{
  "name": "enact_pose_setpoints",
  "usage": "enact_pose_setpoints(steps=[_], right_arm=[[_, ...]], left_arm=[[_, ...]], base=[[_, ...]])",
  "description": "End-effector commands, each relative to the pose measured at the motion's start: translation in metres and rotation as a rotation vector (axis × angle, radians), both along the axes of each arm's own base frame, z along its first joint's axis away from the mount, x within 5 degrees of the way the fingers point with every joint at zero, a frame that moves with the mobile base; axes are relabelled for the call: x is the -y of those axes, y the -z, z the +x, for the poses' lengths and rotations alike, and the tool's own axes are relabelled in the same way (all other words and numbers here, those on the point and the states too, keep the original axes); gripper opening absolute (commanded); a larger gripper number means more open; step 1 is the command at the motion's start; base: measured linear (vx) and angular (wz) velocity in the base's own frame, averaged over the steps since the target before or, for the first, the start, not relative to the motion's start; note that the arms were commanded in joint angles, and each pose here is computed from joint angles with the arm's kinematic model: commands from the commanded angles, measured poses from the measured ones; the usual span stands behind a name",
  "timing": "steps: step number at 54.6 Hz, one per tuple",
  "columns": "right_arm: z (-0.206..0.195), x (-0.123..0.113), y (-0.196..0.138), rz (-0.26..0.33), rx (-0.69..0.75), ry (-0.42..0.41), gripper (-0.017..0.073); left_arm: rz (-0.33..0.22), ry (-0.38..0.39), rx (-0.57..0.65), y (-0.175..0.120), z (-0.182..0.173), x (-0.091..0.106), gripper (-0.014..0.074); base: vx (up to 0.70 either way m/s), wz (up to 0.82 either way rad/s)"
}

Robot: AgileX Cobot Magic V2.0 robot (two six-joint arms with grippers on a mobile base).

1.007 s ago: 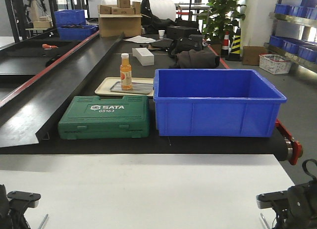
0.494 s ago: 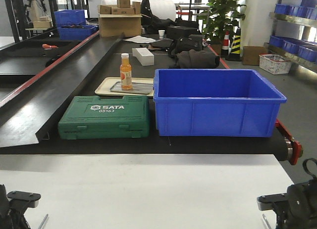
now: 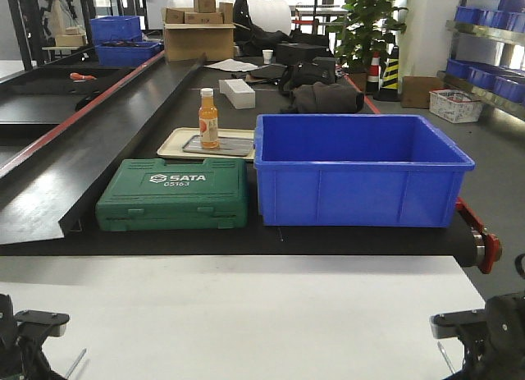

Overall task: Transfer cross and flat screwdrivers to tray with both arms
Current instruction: 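Close both grippers on the handles and lift the screwdrivers upright, then hold both screwdrivers upright while the base drives to the conveyor station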

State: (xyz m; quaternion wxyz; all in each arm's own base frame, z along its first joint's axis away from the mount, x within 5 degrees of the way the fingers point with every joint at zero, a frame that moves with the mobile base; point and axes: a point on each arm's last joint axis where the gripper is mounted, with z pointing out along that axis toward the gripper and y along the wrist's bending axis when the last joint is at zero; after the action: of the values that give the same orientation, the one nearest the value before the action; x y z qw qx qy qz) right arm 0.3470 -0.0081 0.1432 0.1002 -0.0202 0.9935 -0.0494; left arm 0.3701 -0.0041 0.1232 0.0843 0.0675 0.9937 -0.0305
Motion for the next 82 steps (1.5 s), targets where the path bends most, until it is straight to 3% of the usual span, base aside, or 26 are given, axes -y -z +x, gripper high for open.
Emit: enact_pose_setpoints(steps=[1, 11, 17, 33, 49, 61, 82], right_arm=[[0.003, -0.001, -0.046, 0.022, 0.173, -0.013, -0.001], [-0.003, -0.008, -0.092, 0.099, 0.313, -0.018, -0.001], [-0.006, -0.015, -0.124, 0.178, 0.415, -0.028, -0.0008], [-0.017, -0.065, -0.202, 0.263, 0.648, -0.213, -0.0008], [-0.029, -0.112, -0.27, 0.36, 0.867, -0.327, -0.0008], [-0.034, -0.116, -0.293, 0.37, 0.936, -0.353, -0.0008], [-0.036, -0.116, -0.294, 0.37, 0.93, -0.355, -0.0008]], left_arm=[[-0.041, -0.037, 0.158, -0.05, 0.012, 0.002, -0.0006], [-0.127, -0.025, 0.28, -0.099, 0.011, 0.017, -0.0004], [-0.177, 0.017, 0.407, -0.132, 0.004, 0.033, -0.0003], [-0.272, 0.088, 0.816, -0.225, -0.028, 0.073, -0.0003], [-0.335, 0.108, 1.052, -0.288, -0.072, 0.08, -0.0003], [-0.343, 0.098, 1.154, -0.311, -0.089, 0.075, 0.0], [-0.344, 0.104, 1.138, -0.309, -0.09, 0.075, 0.0]], base=[[0.0, 0.0], [0.0, 0.0], [0.0, 0.0], [0.0, 0.0], [0.0, 0.0], [0.0, 0.0], [0.0, 0.0]])
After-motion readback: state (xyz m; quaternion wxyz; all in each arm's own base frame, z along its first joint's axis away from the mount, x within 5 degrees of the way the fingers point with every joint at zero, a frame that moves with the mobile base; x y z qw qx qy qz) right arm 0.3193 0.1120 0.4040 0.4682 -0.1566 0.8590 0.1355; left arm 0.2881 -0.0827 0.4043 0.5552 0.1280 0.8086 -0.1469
